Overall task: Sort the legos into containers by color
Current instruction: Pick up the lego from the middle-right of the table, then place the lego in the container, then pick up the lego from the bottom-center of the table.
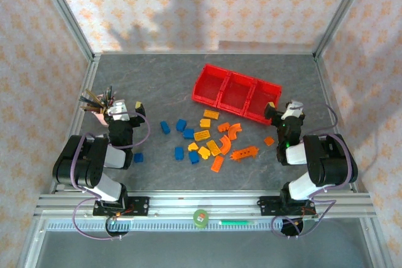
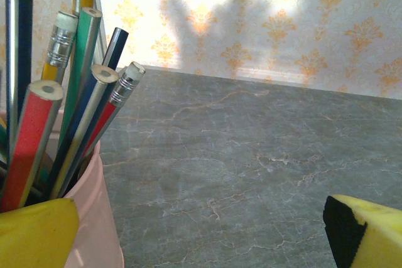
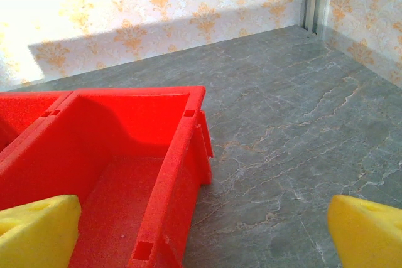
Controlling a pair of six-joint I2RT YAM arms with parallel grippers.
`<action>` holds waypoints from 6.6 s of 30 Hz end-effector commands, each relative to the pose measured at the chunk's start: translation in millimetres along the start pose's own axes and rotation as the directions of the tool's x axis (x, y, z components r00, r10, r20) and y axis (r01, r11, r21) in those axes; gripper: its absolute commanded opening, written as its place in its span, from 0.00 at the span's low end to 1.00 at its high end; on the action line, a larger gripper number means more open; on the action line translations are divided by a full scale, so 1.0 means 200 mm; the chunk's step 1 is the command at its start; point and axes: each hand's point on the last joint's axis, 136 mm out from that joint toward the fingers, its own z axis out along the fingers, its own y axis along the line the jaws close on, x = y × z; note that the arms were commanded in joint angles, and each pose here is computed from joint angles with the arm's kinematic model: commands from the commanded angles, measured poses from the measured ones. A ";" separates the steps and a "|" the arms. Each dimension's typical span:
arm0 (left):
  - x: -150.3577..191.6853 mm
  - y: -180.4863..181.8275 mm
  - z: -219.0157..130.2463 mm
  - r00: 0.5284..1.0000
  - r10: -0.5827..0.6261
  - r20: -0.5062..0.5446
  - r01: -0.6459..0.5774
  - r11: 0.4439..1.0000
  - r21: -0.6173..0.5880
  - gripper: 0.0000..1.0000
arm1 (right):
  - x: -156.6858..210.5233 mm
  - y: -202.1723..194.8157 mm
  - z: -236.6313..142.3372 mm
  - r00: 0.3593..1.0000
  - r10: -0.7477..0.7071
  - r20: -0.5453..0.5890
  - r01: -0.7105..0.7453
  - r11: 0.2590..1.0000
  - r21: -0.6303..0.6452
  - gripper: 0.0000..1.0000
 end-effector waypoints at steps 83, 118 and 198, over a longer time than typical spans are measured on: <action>-0.10 -0.70 -0.65 0.726 -0.402 -0.558 0.626 0.723 0.293 0.99 | 0.26 0.10 -0.46 0.704 0.371 -0.605 -0.268 0.928 0.258 1.00; -0.03 -1.29 -0.81 0.778 -0.082 -0.623 0.468 0.736 0.489 0.99 | 0.53 0.09 -0.47 0.694 0.414 -0.589 -0.131 0.877 0.462 0.64; -0.17 -1.13 -0.63 0.779 -0.107 -0.618 0.427 0.811 0.399 0.99 | -0.10 1.22 -0.02 0.787 -0.050 -0.615 -0.055 0.987 -0.151 0.71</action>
